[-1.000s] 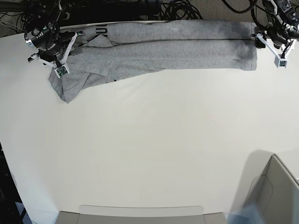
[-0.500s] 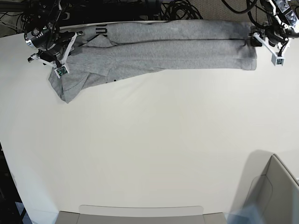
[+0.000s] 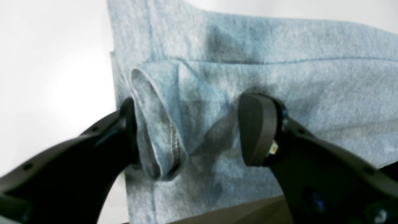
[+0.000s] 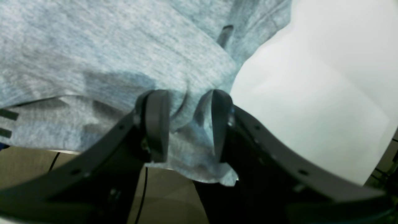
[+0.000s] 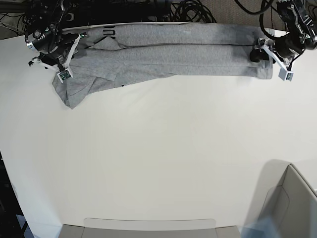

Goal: Fold the T-shirt properly
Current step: 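Regrasp the folded strip end with the left gripper, then pull the strip end with the left gripper to straighten it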

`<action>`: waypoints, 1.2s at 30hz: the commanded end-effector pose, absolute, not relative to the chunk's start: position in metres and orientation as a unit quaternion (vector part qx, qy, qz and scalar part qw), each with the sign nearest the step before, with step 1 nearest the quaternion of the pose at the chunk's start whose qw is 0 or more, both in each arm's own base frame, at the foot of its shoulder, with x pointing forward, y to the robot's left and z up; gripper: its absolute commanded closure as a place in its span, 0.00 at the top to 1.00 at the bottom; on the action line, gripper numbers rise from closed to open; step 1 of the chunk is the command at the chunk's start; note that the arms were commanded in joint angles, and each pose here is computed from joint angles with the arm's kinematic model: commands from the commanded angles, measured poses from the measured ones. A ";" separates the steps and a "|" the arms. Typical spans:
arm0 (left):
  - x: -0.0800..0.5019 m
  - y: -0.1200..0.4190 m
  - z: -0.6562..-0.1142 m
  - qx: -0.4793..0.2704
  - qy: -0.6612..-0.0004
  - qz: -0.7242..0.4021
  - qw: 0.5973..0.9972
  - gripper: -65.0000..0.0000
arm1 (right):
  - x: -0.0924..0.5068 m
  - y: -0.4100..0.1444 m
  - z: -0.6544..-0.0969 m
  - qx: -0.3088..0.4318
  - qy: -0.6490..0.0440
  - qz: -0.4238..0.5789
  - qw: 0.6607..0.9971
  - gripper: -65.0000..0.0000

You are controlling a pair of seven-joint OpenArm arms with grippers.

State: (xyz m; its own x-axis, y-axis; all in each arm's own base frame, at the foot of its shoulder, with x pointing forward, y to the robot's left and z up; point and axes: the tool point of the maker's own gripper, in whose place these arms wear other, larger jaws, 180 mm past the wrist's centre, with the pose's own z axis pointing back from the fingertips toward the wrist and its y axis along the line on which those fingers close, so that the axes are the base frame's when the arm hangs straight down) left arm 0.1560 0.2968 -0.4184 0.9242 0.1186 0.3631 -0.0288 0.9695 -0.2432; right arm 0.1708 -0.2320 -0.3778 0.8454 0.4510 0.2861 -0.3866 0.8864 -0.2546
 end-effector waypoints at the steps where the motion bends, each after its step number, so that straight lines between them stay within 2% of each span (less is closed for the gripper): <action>1: 0.151 0.307 -0.417 -0.100 -0.179 0.034 0.978 0.65 | 0.174 -0.235 -0.372 -0.103 -0.178 0.227 0.952 0.35; 9: 0.136 0.338 -0.404 -0.072 -0.174 0.079 0.979 0.65 | 0.176 -0.235 -0.371 -0.103 -0.181 0.227 0.952 0.35; 14: 0.155 0.346 -0.366 -0.040 -0.234 0.061 0.969 0.65 | 0.179 -0.227 -0.372 -0.096 -0.182 0.243 0.948 0.35; 19: 0.159 0.346 -0.361 -0.032 -0.242 0.053 0.968 0.65 | 0.180 -0.220 -0.374 -0.090 -0.182 0.251 0.947 0.35; 28: 0.141 0.353 -0.391 -0.060 -0.206 0.093 0.972 0.65 | 0.180 -0.220 -0.374 -0.090 -0.182 0.251 0.946 0.35; 36: 0.130 0.321 -0.446 -0.124 -0.162 0.095 0.974 0.65 | 0.179 -0.220 -0.374 -0.091 -0.182 0.251 0.946 0.35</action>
State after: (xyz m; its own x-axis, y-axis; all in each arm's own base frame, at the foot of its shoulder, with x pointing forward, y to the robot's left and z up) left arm 0.1483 0.3182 -0.4355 0.8923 0.2463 0.3783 -0.1310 0.9433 -0.3051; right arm 0.1756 -0.2188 -0.3793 0.8212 0.4927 0.2879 -0.4341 0.8668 -0.2455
